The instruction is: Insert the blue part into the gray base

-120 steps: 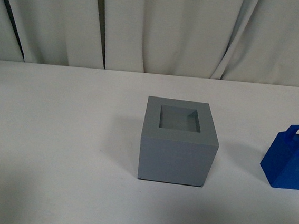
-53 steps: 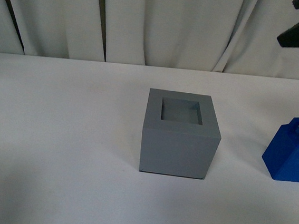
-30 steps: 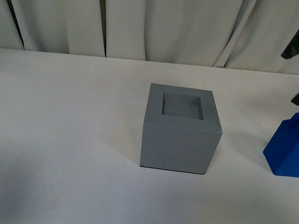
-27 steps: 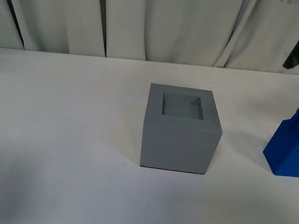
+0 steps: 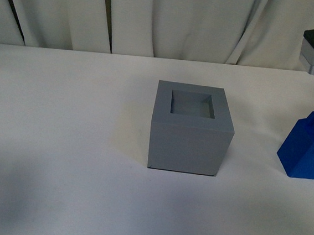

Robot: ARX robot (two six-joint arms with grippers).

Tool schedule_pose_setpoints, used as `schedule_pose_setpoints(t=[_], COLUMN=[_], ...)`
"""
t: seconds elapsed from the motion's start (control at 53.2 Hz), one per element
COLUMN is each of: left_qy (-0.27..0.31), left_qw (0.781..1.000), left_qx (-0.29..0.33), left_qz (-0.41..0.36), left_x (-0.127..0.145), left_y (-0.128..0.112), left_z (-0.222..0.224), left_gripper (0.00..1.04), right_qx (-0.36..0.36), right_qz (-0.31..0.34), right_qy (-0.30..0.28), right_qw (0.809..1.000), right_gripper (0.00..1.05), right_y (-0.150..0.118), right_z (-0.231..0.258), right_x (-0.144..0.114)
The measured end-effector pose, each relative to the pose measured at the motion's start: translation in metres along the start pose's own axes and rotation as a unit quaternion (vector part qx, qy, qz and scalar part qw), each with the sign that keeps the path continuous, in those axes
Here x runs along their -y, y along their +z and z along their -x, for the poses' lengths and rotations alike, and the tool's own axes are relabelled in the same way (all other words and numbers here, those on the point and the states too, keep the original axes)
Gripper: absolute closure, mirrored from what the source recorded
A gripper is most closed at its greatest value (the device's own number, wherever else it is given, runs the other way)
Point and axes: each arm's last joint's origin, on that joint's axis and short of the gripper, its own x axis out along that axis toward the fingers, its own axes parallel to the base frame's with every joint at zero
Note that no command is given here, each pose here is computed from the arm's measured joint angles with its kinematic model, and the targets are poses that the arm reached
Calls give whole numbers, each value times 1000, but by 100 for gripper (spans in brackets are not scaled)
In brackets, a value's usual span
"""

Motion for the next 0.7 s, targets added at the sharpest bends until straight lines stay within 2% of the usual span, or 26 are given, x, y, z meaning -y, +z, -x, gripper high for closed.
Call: schedule_pose_setpoints(t=[0.696], left_qy=[0], left_qw=[1000], left_qx=[0], left_qz=[0], left_x=[0], left_y=[0], left_z=[0], left_gripper=[6], right_qx=[-13], right_qz=[11], right_qy=[2], right_qw=[1000], right_gripper=[7], right_y=[3], right_z=[-24], right_x=[4])
